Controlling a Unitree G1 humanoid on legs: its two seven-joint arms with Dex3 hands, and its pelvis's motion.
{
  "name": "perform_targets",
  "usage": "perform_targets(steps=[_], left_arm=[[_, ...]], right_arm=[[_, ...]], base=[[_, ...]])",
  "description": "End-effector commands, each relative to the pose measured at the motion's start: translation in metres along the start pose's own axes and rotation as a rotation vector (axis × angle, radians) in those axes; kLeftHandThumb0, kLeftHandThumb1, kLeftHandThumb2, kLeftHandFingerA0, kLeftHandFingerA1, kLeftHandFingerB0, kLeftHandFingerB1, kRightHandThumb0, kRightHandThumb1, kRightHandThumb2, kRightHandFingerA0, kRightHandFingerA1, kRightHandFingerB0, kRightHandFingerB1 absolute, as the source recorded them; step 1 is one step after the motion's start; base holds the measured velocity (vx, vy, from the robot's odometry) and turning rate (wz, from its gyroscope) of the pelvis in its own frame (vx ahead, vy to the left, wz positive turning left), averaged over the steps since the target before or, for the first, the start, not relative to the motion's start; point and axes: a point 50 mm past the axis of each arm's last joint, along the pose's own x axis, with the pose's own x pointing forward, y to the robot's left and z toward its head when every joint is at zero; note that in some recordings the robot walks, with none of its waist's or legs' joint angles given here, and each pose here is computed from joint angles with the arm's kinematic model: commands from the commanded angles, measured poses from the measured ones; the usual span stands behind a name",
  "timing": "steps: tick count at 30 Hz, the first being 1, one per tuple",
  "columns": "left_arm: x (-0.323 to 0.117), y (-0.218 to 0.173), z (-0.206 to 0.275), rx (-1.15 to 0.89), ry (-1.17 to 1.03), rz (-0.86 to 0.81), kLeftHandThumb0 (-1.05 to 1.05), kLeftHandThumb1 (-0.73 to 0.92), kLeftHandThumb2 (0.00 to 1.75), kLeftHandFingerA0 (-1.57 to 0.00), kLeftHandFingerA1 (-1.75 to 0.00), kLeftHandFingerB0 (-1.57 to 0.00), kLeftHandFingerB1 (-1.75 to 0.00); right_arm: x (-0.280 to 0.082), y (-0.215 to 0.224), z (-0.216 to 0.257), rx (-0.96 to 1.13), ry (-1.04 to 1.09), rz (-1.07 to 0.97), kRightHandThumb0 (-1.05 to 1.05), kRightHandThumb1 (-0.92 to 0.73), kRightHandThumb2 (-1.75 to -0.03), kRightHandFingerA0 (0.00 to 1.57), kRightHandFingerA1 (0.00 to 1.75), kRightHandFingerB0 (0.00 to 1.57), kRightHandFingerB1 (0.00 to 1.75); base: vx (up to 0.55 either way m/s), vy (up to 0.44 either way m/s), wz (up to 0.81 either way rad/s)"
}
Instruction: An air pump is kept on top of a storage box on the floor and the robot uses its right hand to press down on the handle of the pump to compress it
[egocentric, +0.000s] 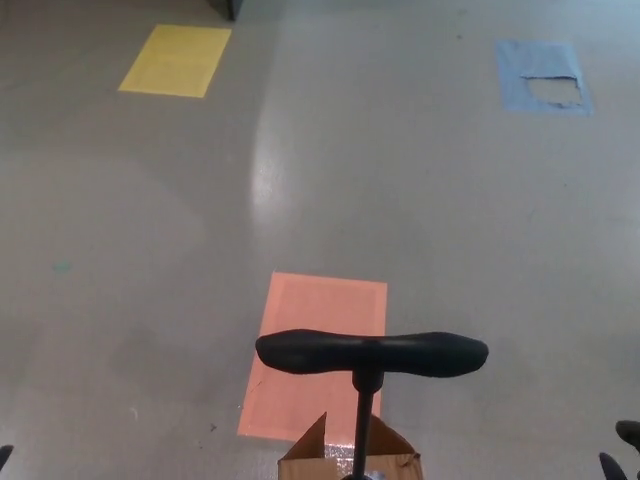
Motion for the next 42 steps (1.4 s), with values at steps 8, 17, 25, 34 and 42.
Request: perform_targets(steps=[8, 17, 25, 34, 42], left_arm=[[-0.002, 0.006, -0.005, 0.014, -0.017, -0.008, -0.55, 0.86, 0.65, -0.28, -0.35, -0.22, -0.3], [-0.003, 0.005, -0.007, -0.014, -0.021, -0.006, -0.57, 0.86, 0.65, -0.3, -0.35, -0.22, -0.3], [-0.002, 0.005, -0.004, -0.007, -0.026, -0.005, -0.63, 0.74, 0.88, -0.22, -0.44, -0.16, -0.4], [-0.002, 0.006, -0.003, -0.007, -0.037, -0.002, -0.58, 0.87, 0.66, -0.29, -0.35, -0.2, -0.3], [-0.003, 0.007, -0.006, -0.008, -0.028, 0.001, -0.59, 0.85, 0.65, -0.28, -0.35, -0.22, -0.3]], right_arm=[[-0.007, -0.023, 0.023, 0.108, -0.257, -0.312, -0.59, -0.87, -0.66, 0.24, 0.32, 0.17, 0.28], [-0.043, -0.089, 0.067, 0.432, -0.674, -0.619, -0.81, -0.73, -1.04, 0.02, 0.4, 0.12, 0.42], [-0.104, -0.124, 0.11, 0.495, -0.997, -0.76, -0.79, -0.75, -1.07, 0.0, 0.42, 0.14, 0.41], [-0.208, -0.142, 0.172, 0.426, -1.41, -0.803, -0.73, -0.69, -1.08, 0.04, 0.4, 0.03, 0.28], [-0.267, -0.137, 0.212, 0.3, -1.667, -0.693, -0.71, -0.71, -1.09, 0.01, 0.34, 0.01, 0.27]], base=[[0.0, 0.0, 0.0], [0.0, 0.0, 0.0], [0.0, 0.0, 0.0], [0.0, 0.0, 0.0], [0.0, 0.0, 0.0]])
